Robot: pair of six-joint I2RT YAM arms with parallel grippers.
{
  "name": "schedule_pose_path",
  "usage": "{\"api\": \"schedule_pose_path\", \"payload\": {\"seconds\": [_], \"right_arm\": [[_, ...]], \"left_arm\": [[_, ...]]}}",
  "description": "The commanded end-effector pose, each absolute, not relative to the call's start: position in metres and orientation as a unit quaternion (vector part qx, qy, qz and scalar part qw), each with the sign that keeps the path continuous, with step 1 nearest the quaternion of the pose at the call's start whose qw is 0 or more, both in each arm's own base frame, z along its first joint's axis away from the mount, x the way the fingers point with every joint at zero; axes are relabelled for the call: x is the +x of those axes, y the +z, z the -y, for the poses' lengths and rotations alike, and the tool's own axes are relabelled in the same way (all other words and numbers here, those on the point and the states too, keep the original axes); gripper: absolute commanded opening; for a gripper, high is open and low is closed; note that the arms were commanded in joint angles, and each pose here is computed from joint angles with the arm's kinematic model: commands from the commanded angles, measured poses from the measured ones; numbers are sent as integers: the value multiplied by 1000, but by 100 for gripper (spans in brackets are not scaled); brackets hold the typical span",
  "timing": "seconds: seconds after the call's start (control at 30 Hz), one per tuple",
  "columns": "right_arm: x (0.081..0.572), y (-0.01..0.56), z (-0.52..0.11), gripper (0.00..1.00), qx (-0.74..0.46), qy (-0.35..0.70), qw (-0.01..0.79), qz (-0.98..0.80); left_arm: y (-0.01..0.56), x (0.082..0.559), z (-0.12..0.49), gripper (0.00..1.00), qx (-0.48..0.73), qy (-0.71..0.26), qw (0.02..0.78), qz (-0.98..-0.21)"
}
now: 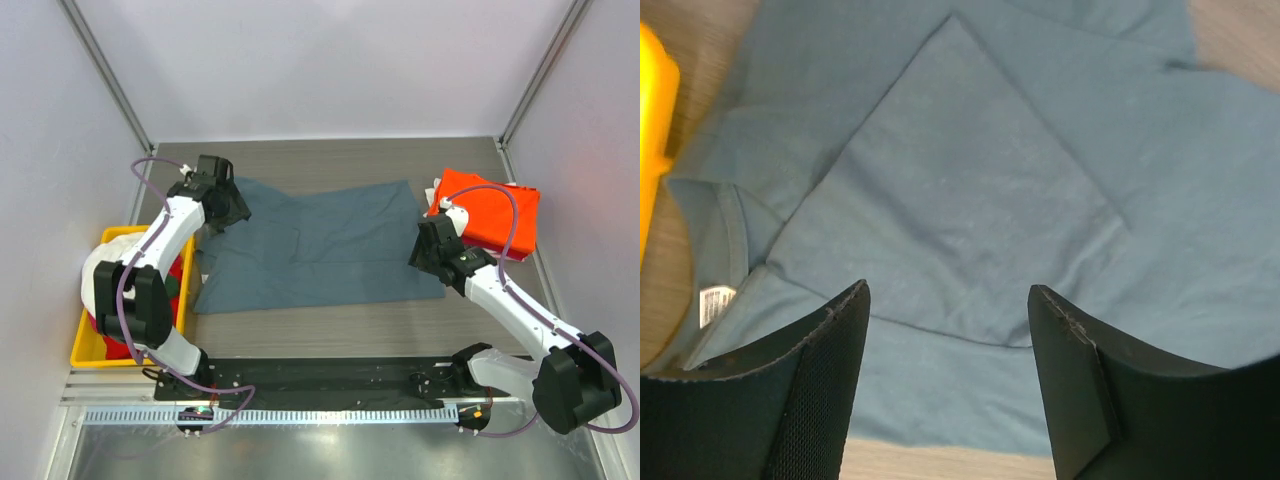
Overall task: Fold and stack the t-shirts
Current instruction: Fold the tshirt
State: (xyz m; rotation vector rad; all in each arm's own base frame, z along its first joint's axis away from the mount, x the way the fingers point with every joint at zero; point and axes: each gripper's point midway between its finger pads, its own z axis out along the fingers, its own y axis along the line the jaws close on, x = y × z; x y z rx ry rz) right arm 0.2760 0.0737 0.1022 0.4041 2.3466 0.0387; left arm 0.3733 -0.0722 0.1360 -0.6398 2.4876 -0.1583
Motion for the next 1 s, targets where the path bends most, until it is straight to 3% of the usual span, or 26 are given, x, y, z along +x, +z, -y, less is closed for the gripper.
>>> {"api": "schedule_pose_path", "payload": {"seconds": [0.0,0.4,0.97], "right_arm": [[277,111,-67,50,171,12,401,-900],[241,87,-55,50,251,33,390,-886],[242,89,-53,50,248,26,389,-887]], "left_arm": [[146,368,73,66,-237,-55,297,-923],[139,270,61,72,-283,-97,343,-891],[136,271,62,73,-278,-95,331,-897]]}}
